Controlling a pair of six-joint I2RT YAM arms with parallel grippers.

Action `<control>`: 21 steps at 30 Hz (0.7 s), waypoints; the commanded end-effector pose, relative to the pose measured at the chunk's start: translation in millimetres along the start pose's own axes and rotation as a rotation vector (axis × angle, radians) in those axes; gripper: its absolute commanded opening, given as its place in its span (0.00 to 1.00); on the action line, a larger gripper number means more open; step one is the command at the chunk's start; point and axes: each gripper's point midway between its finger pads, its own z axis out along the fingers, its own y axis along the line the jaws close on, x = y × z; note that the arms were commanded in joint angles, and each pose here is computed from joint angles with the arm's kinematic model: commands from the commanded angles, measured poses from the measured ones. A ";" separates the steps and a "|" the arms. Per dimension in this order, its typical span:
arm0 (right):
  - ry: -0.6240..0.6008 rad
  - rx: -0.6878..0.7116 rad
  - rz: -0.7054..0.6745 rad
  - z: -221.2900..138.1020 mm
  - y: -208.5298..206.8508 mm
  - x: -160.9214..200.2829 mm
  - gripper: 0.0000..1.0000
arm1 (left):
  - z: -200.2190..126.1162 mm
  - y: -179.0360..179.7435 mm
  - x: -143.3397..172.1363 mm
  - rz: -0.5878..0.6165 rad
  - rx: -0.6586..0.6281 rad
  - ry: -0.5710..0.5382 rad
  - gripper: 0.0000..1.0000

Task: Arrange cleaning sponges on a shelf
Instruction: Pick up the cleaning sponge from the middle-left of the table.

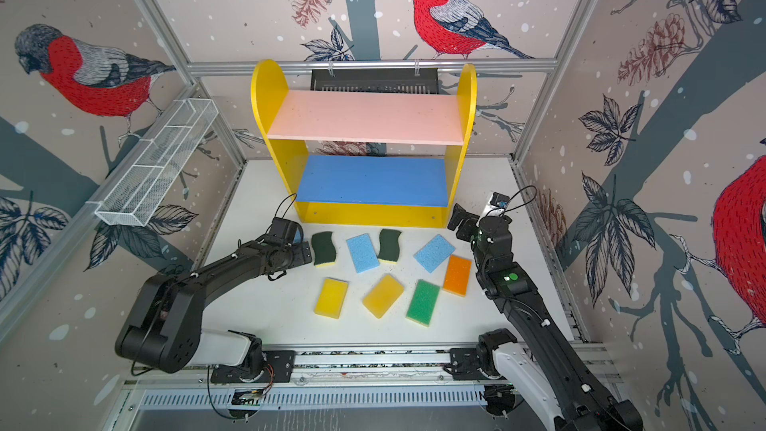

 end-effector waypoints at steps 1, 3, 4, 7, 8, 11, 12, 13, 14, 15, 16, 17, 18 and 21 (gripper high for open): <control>-0.004 -0.011 0.016 0.9 2.0 -1.2 1.00 | 1.4 -0.7 -1.3 0.011 -0.006 0.006 0.97; -0.004 -0.011 0.017 1.0 2.0 -1.4 1.00 | 3.0 -3.6 -2.2 0.021 0.003 0.009 0.96; -0.004 -0.013 0.017 1.0 2.2 -1.4 1.00 | 4.5 -3.5 -1.7 0.025 0.001 0.015 0.96; -0.001 -0.010 0.015 1.6 1.2 -0.5 1.00 | 9.2 0.2 -0.4 0.031 -0.034 0.034 0.95; 0.000 -0.007 0.016 1.9 0.6 0.0 1.00 | 10.5 3.9 0.5 0.021 -0.062 0.049 0.96; 0.007 0.003 0.012 3.7 -1.3 -0.3 1.00 | 16.0 5.8 4.2 0.029 -0.090 0.084 0.96; 0.008 0.007 0.012 4.2 -1.7 -1.0 1.00 | 17.8 5.5 5.6 0.030 -0.089 0.090 0.96; 0.009 0.011 0.012 4.8 -2.3 -1.4 1.00 | 20.3 4.3 8.0 0.033 -0.083 0.101 0.96; 0.011 0.013 0.012 5.4 -2.8 -0.9 1.00 | 22.5 3.0 9.9 0.034 -0.075 0.110 0.94; 0.012 0.014 0.013 5.8 -3.3 -0.4 1.00 | 24.6 1.3 11.4 0.041 -0.067 0.118 0.92; 0.013 0.014 0.015 6.1 -3.4 0.5 1.00 | 26.2 -0.3 12.5 0.045 -0.060 0.124 0.90; 0.014 0.013 0.017 6.3 -3.8 1.3 1.00 | 27.5 -0.6 14.0 0.043 -0.058 0.131 0.89; 0.014 0.013 0.018 6.7 -3.9 1.3 1.00 | 28.1 -0.3 15.0 0.043 -0.060 0.134 0.87; 0.023 0.017 0.019 7.6 -4.9 3.1 1.00 | 27.9 1.6 19.1 0.040 -0.064 0.144 0.85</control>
